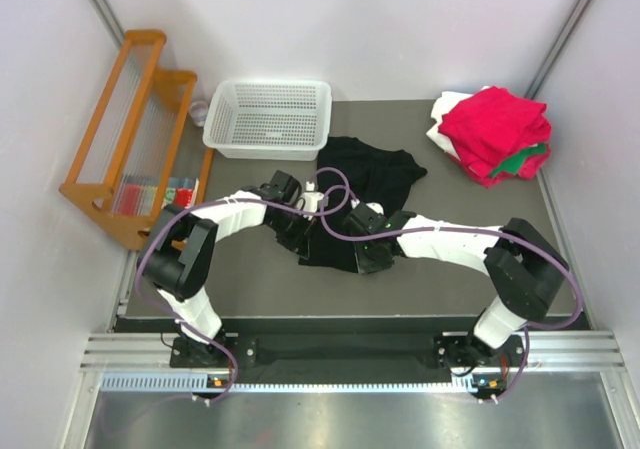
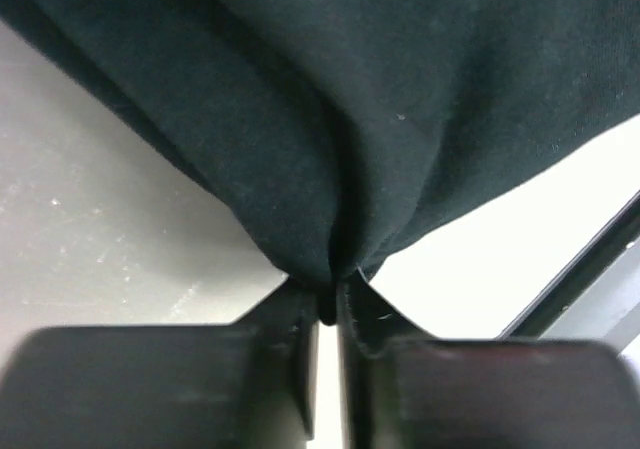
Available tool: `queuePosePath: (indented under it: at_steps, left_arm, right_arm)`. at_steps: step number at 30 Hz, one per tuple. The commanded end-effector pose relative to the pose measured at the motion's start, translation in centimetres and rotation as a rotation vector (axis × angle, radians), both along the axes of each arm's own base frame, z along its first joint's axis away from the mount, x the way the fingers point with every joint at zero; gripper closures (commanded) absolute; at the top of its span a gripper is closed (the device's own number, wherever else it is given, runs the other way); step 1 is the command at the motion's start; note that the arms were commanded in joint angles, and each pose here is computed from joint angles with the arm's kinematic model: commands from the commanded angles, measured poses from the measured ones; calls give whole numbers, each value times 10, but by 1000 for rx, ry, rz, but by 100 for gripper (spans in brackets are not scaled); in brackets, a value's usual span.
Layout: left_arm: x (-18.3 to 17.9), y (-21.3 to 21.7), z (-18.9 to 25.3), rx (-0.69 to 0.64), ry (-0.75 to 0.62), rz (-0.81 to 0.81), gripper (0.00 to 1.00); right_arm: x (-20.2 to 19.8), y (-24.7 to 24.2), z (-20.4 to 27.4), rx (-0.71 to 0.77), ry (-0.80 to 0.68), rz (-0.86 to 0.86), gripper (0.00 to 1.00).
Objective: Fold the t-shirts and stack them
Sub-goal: Fold the tshirt
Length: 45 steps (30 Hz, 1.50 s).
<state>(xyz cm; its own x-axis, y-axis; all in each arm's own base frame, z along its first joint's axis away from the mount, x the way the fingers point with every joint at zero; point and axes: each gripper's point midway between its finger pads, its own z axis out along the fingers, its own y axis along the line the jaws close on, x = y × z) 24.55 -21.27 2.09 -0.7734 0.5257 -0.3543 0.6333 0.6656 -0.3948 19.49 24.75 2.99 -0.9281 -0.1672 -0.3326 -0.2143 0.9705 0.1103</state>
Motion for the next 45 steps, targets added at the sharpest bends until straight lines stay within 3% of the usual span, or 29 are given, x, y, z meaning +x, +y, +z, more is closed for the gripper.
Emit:
queuePosePath:
  at_steps: [1, 2, 5, 12, 21, 34, 39, 45]
  left_arm:
    - [-6, 11, -10, 72, 23, -21, 100]
    - [-5, 10, -5, 61, 19, -27, 100]
    - [-7, 6, 14, 32, 12, -60, 100]
    - [-6, 1, 76, -38, -74, -130, 100]
    - [-16, 4, 81, -32, -39, -144, 100]
    - [-66, 18, 117, -68, 74, -296, 100]
    - [-76, 19, 146, -98, 47, -331, 100]
    - [-78, 18, 167, -118, 27, -328, 100]
  right_arm:
    - [7, 8, 4, 36, -19, -9, 76]
    - [7, 7, 5, 32, -18, -5, 86]
    - [4, 2, 11, 21, -22, 6, 100]
    - [-3, -15, 34, 19, -67, 23, 100]
    - [-11, -13, 56, 66, -95, 33, 100]
    - [-96, -12, 63, 100, 23, 169, 100]
    - [-121, -2, 77, 131, 38, 210, 100]
    - [-104, 0, 103, 127, -54, 192, 100]
